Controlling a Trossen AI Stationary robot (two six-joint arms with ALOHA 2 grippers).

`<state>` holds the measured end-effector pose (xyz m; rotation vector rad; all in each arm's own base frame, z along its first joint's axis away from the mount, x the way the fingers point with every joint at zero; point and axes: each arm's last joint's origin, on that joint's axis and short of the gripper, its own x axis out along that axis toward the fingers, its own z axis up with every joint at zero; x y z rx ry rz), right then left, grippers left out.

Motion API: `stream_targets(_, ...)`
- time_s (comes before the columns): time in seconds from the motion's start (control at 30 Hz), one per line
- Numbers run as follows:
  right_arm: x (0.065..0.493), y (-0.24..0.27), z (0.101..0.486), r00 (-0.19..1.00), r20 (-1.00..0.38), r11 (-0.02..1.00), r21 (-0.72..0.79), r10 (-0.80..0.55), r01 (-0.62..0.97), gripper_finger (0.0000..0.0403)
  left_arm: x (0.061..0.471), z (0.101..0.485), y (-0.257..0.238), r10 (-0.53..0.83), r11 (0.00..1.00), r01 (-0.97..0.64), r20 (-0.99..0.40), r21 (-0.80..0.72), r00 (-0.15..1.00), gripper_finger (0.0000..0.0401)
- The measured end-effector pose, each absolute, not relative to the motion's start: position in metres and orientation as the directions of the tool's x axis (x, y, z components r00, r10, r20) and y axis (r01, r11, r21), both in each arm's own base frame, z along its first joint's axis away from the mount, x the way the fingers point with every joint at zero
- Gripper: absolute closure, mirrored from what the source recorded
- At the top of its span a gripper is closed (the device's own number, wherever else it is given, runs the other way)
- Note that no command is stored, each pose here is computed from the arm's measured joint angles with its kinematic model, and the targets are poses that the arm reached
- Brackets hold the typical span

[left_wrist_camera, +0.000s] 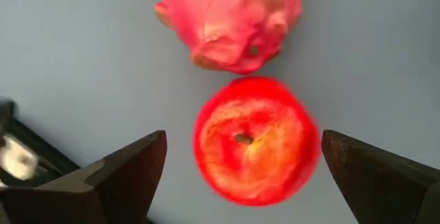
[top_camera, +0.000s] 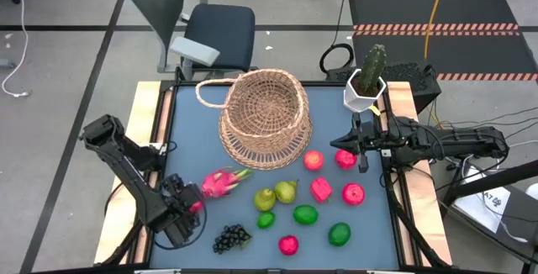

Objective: Build produce basket
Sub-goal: Put the apple into the basket

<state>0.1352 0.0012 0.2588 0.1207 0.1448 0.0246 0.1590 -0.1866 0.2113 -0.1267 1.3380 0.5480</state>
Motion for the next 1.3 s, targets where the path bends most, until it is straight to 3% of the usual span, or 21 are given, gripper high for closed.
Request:
stream_targets(0.1, 0.135, 0.001, 0.258, 0.988, -0.149, 0.992, 0.122, 0.033, -0.015, 0.0403, 0.159, 0.211, -0.186, 0.278, 0.917, -0.322, -0.957, 0.237, 0.087, 0.0013)
stream_targets(0.17, 0.135, 0.001, 0.258, 0.989, -0.147, 0.992, 0.122, 0.033, -0.015, 0.0403, 0.162, 0.211, -0.184, 0.261, 0.902, -0.372, -0.964, 0.222, 0.059, 0.0013)
stream_targets(0.4, 0.135, 0.001, 0.258, 0.988, -0.148, 0.992, 0.122, 0.032, -0.014, 0.0403, 0.171, 0.212, -0.167, 0.247, 0.657, -0.720, -0.966, 0.222, -0.072, 0.0013)
stream_targets(0.6, 0.135, 0.001, 0.258, 0.988, -0.149, 0.992, 0.122, 0.032, -0.014, 0.0403, 0.182, 0.212, -0.153, 0.173, 0.513, -0.829, -0.973, 0.224, -0.156, 0.0013)
stream_targets(0.97, 0.136, 0.001, 0.250, 0.986, -0.163, 0.992, 0.124, 0.043, -0.023, 0.0403, 0.198, 0.227, -0.118, 0.050, 0.282, -0.944, -0.986, 0.170, -0.162, 0.0013)
stream_targets(1.3, 0.137, 0.002, 0.244, 0.982, -0.178, 0.993, 0.111, 0.059, -0.040, 0.0403, 0.195, 0.227, -0.126, 0.038, 0.247, -0.956, -0.988, 0.157, -0.152, 0.0013)
